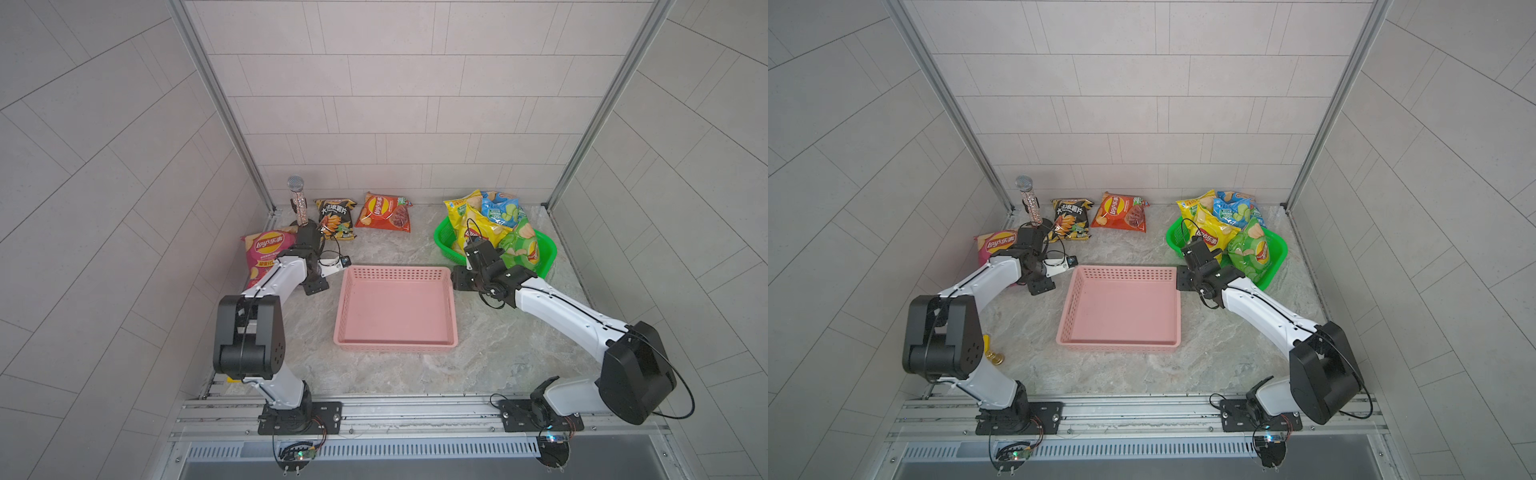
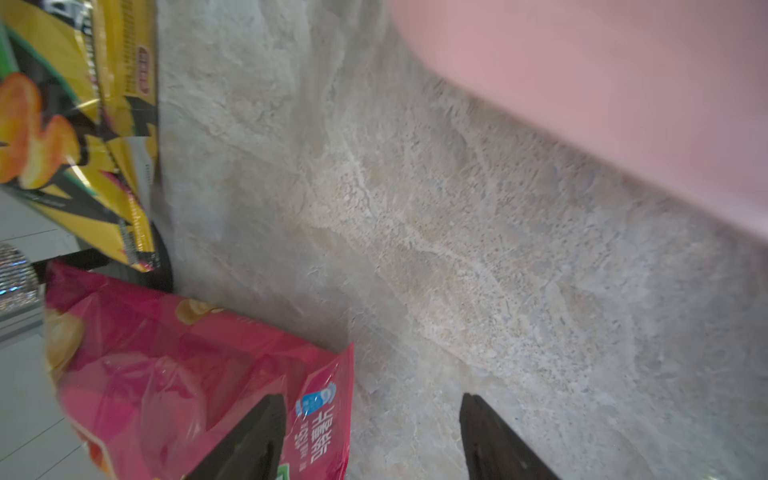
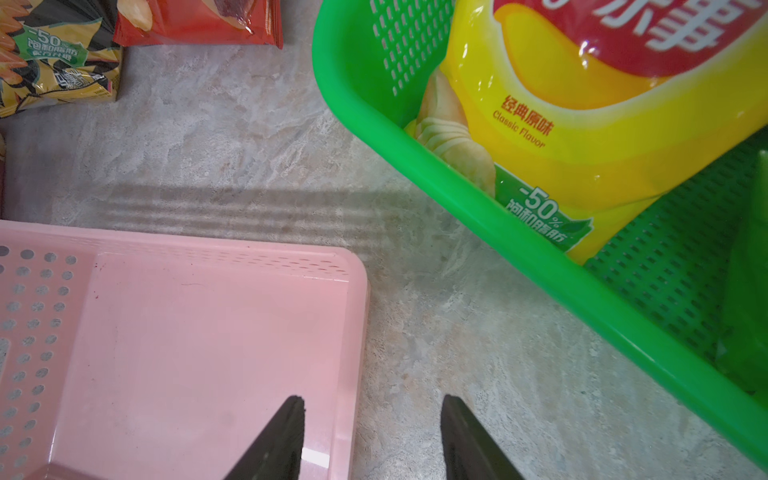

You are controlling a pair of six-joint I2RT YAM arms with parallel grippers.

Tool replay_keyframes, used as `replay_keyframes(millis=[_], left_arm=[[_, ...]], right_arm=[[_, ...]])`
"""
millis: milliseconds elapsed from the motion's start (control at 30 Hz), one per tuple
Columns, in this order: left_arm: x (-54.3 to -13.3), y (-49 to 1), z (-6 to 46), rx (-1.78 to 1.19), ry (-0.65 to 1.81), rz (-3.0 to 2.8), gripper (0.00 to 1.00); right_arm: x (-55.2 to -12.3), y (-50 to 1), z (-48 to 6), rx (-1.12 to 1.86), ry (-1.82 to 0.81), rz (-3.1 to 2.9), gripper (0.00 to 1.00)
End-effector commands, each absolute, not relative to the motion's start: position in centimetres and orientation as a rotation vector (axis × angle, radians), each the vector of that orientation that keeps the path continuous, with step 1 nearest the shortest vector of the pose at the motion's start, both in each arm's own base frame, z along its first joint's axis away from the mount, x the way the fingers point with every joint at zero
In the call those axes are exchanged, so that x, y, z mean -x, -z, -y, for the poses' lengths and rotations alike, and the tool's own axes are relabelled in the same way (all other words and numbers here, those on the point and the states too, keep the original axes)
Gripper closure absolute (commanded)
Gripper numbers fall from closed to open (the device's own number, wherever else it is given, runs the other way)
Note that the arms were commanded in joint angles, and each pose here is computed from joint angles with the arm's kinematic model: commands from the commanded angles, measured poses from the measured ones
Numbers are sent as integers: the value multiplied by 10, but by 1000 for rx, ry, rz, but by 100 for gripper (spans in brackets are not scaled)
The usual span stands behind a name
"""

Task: Put the potato chips into the basket
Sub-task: Pick up the potato chip from the center of the board.

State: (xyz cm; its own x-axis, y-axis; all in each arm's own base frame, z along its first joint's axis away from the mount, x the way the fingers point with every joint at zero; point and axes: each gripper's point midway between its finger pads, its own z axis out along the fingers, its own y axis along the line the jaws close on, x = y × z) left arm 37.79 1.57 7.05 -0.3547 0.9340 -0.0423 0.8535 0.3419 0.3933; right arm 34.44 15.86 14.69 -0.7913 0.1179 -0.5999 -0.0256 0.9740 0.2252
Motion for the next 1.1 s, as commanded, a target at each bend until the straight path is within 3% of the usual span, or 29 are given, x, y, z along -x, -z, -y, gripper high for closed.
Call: replay_keyframes(millis=[0, 667, 767, 900, 1067], left_arm=[[-382, -69, -18, -1691, -441, -2324, 26], [-391, -30, -49, -1913, -670, -2298, 40], [-390, -29, -50, -1931, -675, -2287, 49], [-390, -31, -50, -1942, -688, -2274, 80], [-390, -38, -50, -1937, -702, -2255, 96]], right_arm=[[-341, -145, -154, -65, -284, -2474, 43], [-341, -146, -149, -89, -305, -2465, 43], [-341, -149, -148, -92, -306, -2455, 42], [-341, -156, -149, -87, -319, -2438, 42], [-340, -165, -149, -85, -335, -2415, 42]])
